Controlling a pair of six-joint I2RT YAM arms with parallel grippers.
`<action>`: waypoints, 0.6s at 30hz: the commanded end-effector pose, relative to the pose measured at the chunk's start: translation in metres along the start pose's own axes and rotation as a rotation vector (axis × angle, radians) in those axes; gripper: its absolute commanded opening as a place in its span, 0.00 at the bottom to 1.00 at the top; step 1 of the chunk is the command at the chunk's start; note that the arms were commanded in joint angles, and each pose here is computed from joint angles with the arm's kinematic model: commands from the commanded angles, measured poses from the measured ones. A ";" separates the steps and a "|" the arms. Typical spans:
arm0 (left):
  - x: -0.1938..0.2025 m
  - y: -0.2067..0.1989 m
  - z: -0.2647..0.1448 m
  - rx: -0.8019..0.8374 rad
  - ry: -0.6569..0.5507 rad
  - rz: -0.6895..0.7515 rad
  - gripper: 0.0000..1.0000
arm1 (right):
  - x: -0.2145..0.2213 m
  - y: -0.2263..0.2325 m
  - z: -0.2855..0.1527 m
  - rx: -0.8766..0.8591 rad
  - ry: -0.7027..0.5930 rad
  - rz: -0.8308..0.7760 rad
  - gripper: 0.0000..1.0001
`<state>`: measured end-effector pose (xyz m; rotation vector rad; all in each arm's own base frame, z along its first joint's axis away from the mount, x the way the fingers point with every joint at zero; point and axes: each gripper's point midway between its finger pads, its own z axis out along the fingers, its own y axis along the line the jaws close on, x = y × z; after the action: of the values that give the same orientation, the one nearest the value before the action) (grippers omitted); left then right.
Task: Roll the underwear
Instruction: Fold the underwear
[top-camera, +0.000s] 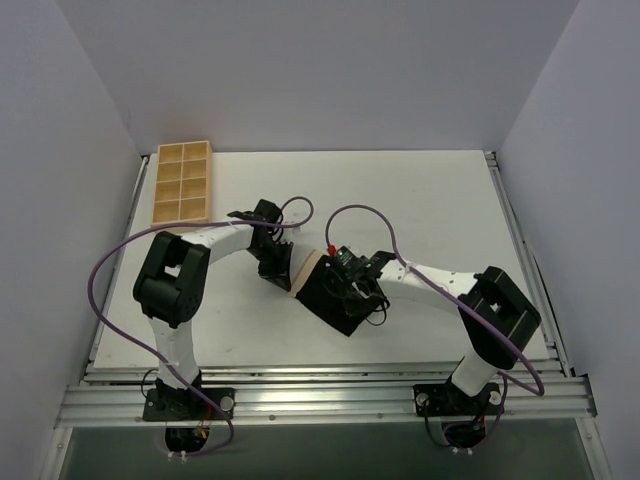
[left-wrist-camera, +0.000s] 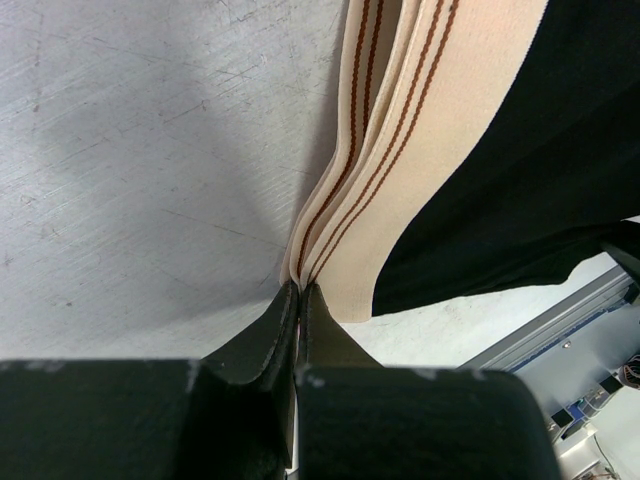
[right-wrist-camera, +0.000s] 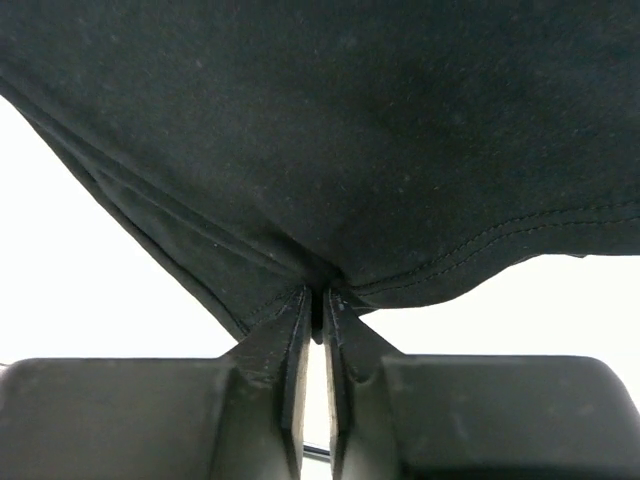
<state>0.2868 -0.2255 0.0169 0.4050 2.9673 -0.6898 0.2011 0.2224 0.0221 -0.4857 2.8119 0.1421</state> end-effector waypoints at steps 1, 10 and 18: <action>0.007 0.017 0.012 -0.053 0.035 0.004 0.02 | -0.009 -0.001 -0.015 0.000 -0.024 0.016 0.00; 0.008 0.019 0.014 -0.060 0.042 -0.001 0.02 | -0.010 -0.002 -0.018 0.007 -0.013 0.018 0.00; 0.004 0.017 0.014 -0.055 0.040 0.000 0.02 | -0.014 -0.002 -0.022 0.018 0.009 -0.013 0.03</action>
<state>0.2870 -0.2261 0.0166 0.4020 2.9742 -0.6970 0.2097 0.2293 0.0400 -0.4860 2.7978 0.1529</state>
